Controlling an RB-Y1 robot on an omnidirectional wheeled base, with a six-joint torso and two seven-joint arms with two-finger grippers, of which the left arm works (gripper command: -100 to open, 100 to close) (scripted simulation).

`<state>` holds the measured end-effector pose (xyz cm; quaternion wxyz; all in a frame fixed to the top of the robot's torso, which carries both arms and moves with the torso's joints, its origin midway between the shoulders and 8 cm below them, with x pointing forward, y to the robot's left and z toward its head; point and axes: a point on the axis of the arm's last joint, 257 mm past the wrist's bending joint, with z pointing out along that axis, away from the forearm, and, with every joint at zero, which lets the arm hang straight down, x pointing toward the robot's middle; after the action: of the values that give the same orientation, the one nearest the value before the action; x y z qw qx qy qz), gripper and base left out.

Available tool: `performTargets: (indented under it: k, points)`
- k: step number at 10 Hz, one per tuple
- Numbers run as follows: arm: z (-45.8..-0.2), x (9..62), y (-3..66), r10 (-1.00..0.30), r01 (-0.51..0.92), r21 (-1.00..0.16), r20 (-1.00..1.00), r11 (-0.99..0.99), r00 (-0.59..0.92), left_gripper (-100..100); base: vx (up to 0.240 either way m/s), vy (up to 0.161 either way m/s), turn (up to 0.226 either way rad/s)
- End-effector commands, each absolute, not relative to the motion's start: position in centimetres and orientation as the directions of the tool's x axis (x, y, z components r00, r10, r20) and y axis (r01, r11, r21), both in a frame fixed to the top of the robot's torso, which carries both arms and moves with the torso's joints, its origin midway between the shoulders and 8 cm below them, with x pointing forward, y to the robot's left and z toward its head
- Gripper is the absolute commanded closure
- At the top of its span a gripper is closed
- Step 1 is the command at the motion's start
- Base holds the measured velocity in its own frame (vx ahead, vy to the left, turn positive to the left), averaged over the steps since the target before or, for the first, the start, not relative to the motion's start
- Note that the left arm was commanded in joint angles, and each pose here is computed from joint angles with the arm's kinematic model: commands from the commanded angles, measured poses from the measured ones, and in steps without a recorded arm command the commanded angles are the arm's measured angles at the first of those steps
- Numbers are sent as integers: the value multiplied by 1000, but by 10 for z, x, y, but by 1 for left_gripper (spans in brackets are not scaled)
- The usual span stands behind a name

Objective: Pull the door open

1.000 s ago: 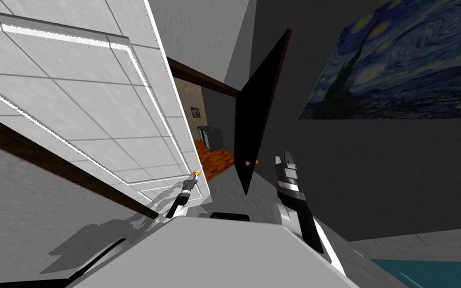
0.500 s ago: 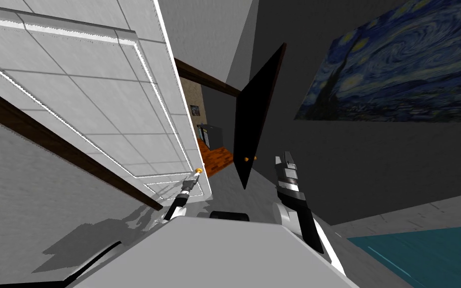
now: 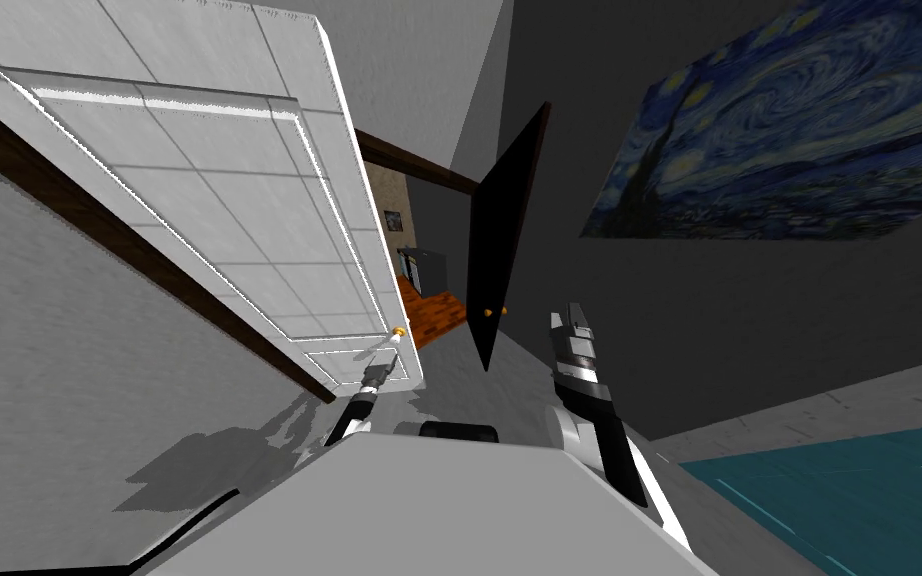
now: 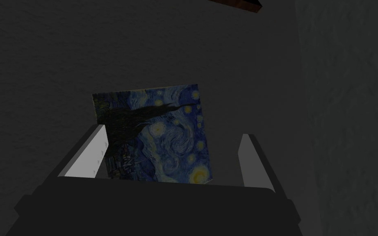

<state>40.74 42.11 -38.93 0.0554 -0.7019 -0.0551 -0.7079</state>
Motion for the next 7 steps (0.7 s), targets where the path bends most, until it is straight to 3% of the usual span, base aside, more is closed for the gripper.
performTargets:
  k: [1, 6, 7]
  points:
    - [-390, 408, 420, -3, 162, -2, 1000, -987, -10, -100, 117, 43, -44]
    - [-391, 410, 417, -6, 172, -4, 1000, -985, -11, -100, 182, 62, -29]
    - [-391, 410, 417, -6, 172, -4, 1000, -985, -11, 100, 0, 0, 0]
